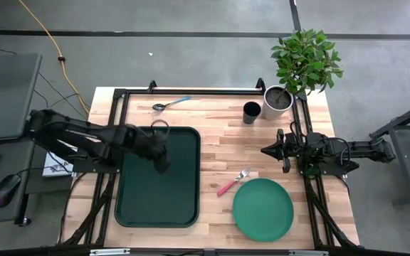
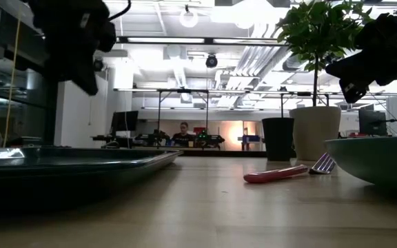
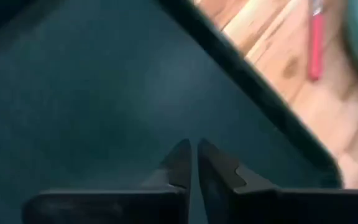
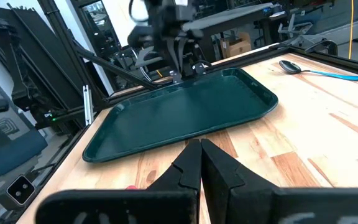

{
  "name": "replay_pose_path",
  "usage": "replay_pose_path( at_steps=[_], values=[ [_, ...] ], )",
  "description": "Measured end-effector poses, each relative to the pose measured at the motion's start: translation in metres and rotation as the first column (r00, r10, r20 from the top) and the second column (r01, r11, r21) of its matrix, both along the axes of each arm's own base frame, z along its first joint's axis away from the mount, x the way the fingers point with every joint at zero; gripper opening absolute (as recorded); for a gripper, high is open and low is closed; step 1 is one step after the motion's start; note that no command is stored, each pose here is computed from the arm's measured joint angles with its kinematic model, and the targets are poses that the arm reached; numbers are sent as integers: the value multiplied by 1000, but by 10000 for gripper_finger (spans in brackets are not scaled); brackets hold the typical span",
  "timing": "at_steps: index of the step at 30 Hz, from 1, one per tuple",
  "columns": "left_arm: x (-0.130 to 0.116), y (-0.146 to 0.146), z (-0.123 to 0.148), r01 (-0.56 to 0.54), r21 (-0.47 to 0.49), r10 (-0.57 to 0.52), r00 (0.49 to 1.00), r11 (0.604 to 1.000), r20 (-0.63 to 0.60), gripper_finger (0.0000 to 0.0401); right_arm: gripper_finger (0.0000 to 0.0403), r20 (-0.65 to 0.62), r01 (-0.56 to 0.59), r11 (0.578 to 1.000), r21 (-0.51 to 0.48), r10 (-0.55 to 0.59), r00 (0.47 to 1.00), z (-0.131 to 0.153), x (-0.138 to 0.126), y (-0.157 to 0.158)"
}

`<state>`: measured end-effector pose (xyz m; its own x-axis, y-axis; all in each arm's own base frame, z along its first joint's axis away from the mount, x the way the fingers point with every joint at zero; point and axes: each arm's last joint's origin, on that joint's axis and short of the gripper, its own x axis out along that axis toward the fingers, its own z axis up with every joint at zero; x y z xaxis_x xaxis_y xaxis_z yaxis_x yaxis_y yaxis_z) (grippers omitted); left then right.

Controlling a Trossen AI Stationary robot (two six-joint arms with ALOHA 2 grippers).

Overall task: Pick and place plate/cup/fork/spoon on tray
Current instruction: Move the black serving tray to the center of the table

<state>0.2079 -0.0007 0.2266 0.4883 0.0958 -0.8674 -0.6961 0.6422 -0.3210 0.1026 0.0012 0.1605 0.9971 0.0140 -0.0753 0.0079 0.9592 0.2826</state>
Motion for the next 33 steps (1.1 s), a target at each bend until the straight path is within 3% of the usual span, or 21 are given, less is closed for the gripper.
replay_pose_path(
  at_steps=[7, 13, 16, 20, 23, 27, 33],
  values=[
    [4, -25, -39, -51, -72, 52, 998, 996, 20, 3, 0, 0, 0, 1000, 0, 0, 1000, 0, 0, 0],
    [-10, -39, -64, -149, -102, 141, 987, 984, -82, 0, 0, 29, 29, 997, -74, -27, 999, 2, 0, -1],
    [-16, -47, -69, -164, -118, 150, 981, 979, -120, 0, 0, 224, 80, 994, 69, -94, 970, 22, -1, -3],
    [-24, -58, -79, -190, -127, 167, 971, 974, -172, 0, 0, 488, 113, 915, 388, -308, 817, 50, -11, -8],
    [-28, -64, -85, -215, -127, 187, 962, 968, -200, 0, 0, 573, 38, 877, 478, -344, 744, 60, -17, -9],
    [-27, -67, -91, -221, -118, 191, 955, 968, -225, 0, 0, 525, -70, 824, 562, -290, 800, 66, -6, -7],
    [-24, -68, -98, -218, -104, 185, 947, 970, -264, 0, 0, 306, -72, 820, 568, -129, 943, 92, 47, 3]
  ],
)
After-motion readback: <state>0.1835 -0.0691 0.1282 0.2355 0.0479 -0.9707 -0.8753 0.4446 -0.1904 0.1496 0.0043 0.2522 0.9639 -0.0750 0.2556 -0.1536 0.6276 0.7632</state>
